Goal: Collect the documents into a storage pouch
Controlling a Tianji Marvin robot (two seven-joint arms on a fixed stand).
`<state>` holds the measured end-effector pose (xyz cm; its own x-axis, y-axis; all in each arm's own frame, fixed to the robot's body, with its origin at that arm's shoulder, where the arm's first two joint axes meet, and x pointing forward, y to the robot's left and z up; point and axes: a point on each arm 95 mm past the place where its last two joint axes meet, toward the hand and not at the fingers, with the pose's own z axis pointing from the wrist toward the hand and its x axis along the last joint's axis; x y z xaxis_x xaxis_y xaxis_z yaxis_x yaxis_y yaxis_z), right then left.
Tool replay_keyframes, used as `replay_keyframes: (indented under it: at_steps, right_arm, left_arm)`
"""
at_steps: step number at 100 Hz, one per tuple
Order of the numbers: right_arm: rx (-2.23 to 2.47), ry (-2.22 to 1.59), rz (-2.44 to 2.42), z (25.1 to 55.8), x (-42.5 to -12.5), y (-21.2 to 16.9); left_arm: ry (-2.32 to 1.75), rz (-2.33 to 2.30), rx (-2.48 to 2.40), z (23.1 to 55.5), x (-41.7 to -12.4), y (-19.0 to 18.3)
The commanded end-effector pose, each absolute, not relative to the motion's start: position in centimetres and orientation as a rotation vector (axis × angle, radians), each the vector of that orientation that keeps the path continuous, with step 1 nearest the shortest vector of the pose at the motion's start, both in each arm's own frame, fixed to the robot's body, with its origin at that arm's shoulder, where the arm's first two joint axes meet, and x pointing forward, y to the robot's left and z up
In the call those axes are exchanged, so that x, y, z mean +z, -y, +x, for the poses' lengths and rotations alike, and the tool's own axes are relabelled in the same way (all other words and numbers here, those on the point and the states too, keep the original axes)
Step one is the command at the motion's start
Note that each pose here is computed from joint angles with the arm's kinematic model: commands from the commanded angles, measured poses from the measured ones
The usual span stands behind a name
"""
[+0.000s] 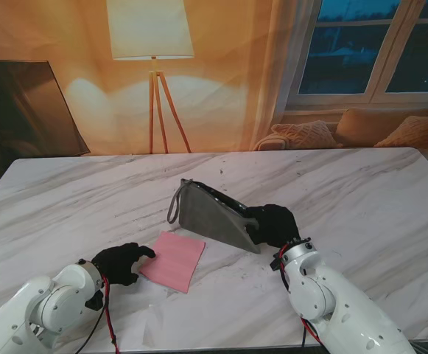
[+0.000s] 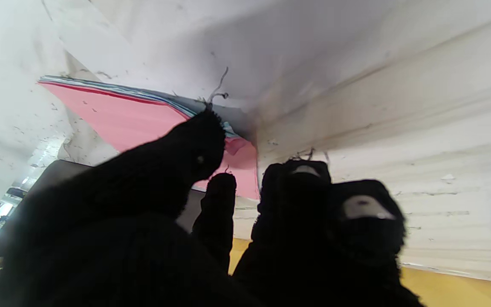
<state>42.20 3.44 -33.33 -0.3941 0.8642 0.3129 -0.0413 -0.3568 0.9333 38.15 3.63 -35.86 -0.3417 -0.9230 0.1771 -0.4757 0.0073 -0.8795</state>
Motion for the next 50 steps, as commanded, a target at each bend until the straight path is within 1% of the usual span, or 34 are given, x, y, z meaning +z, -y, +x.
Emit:
replay_keyframes:
  at_steps: [1, 19, 50]
  right_arm:
    - [1.807, -1.236, 1.178, 42.0, -33.8, -3.6]
    - [1.809, -1.236, 1.177, 42.0, -33.8, -3.6]
    - [1.811, -1.235, 1.175, 42.0, -33.8, -3.6]
  left_arm:
    - [-1.846, -1.423, -1.292, 38.3, -36.0, -3.3]
    - [-1.859, -1.379, -1.285, 38.6, -36.0, -2.5]
    - [-1.897, -1.263, -1.223, 38.3, -36.2, -1.8]
